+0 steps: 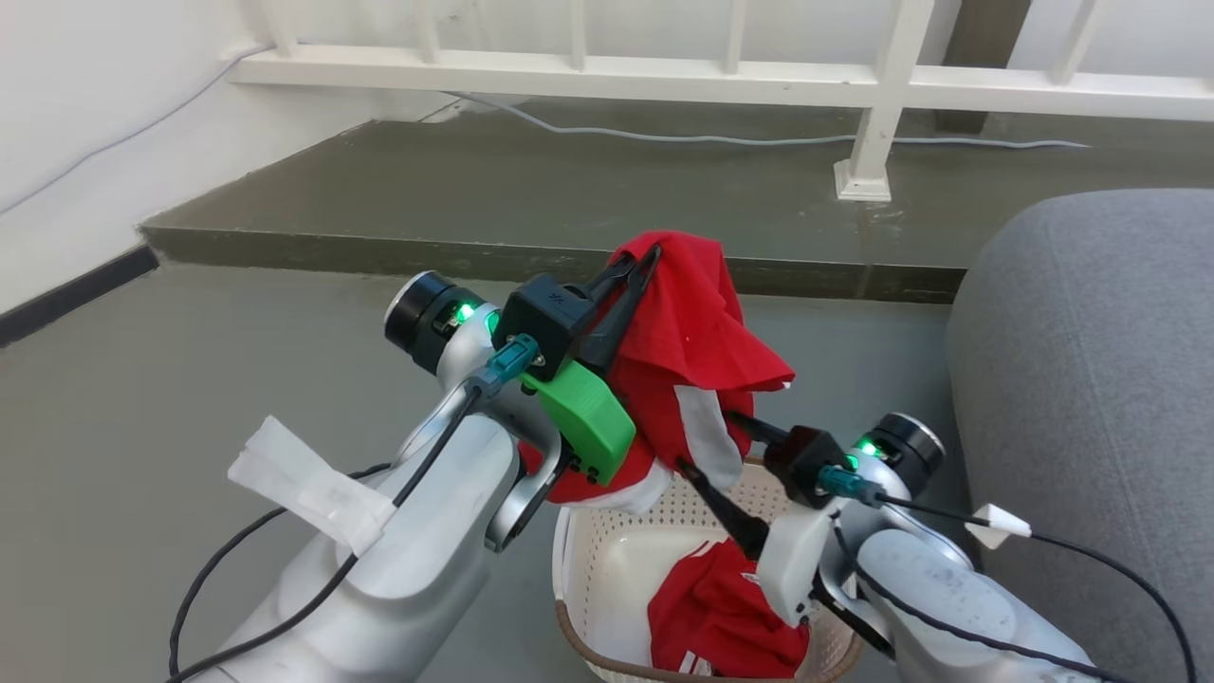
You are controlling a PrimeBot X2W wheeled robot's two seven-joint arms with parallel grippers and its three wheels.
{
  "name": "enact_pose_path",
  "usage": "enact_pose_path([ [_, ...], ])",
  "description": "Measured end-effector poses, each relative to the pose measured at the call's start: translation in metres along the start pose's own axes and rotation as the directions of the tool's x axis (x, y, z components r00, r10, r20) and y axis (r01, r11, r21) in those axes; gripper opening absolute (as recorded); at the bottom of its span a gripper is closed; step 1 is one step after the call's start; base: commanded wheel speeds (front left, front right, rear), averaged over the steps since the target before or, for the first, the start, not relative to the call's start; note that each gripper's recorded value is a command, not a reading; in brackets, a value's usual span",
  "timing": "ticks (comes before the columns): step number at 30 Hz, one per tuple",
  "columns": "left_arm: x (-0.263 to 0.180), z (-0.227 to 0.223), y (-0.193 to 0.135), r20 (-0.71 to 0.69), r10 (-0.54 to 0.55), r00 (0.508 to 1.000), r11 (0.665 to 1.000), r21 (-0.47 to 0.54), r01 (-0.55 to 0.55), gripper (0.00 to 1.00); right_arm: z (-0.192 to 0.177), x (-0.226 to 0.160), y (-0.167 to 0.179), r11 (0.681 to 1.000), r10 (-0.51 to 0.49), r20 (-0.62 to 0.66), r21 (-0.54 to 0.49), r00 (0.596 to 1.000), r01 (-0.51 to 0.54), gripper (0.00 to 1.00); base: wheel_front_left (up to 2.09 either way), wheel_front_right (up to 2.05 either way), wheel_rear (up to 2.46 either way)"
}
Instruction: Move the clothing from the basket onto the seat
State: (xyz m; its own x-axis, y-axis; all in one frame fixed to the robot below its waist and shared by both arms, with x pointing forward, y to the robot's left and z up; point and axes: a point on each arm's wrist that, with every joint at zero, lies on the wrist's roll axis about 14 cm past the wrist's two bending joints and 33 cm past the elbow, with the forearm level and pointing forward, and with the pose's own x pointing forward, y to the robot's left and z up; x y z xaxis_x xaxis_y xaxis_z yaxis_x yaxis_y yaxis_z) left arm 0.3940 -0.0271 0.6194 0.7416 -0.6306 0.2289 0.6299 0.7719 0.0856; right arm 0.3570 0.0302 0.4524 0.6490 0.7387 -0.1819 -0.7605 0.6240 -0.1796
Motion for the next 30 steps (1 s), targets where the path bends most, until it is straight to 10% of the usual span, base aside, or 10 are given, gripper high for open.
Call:
enact_pose_path([
  [10,-0.003,0.008,0.002,0.015,0.004,1.000,1.000,0.010,-0.004,0.00,0.009,0.021,0.017,0.996,0.075,-0.002,-0.045,0.997,-0.075,1.00,0.00,0.00,0.00],
  [11,-0.003,0.009,0.001,0.016,0.002,1.000,1.000,0.010,-0.002,0.00,0.009,0.022,0.016,0.996,0.075,-0.004,-0.049,0.997,-0.075,0.92,0.00,0.00,0.00],
  [12,-0.003,0.009,0.000,0.018,0.000,1.000,1.000,0.010,0.000,0.00,0.009,0.022,0.014,0.996,0.074,-0.007,-0.053,0.997,-0.074,0.49,0.00,0.00,0.00],
  [14,-0.003,0.010,-0.001,0.017,-0.004,1.000,1.000,0.010,0.004,0.00,0.009,0.024,0.012,0.996,0.070,-0.012,-0.058,0.998,-0.070,0.05,0.00,0.00,0.00],
  [15,-0.003,0.010,-0.001,0.018,-0.005,1.000,1.000,0.010,0.005,0.00,0.009,0.024,0.010,0.996,0.069,-0.015,-0.061,0.998,-0.069,0.00,0.00,0.00,0.00],
  [30,0.000,-0.002,0.005,-0.011,0.046,0.999,0.998,-0.038,-0.046,0.00,0.024,0.021,-0.012,1.000,-0.016,0.032,0.014,0.999,0.016,0.00,0.00,0.00,0.00],
])
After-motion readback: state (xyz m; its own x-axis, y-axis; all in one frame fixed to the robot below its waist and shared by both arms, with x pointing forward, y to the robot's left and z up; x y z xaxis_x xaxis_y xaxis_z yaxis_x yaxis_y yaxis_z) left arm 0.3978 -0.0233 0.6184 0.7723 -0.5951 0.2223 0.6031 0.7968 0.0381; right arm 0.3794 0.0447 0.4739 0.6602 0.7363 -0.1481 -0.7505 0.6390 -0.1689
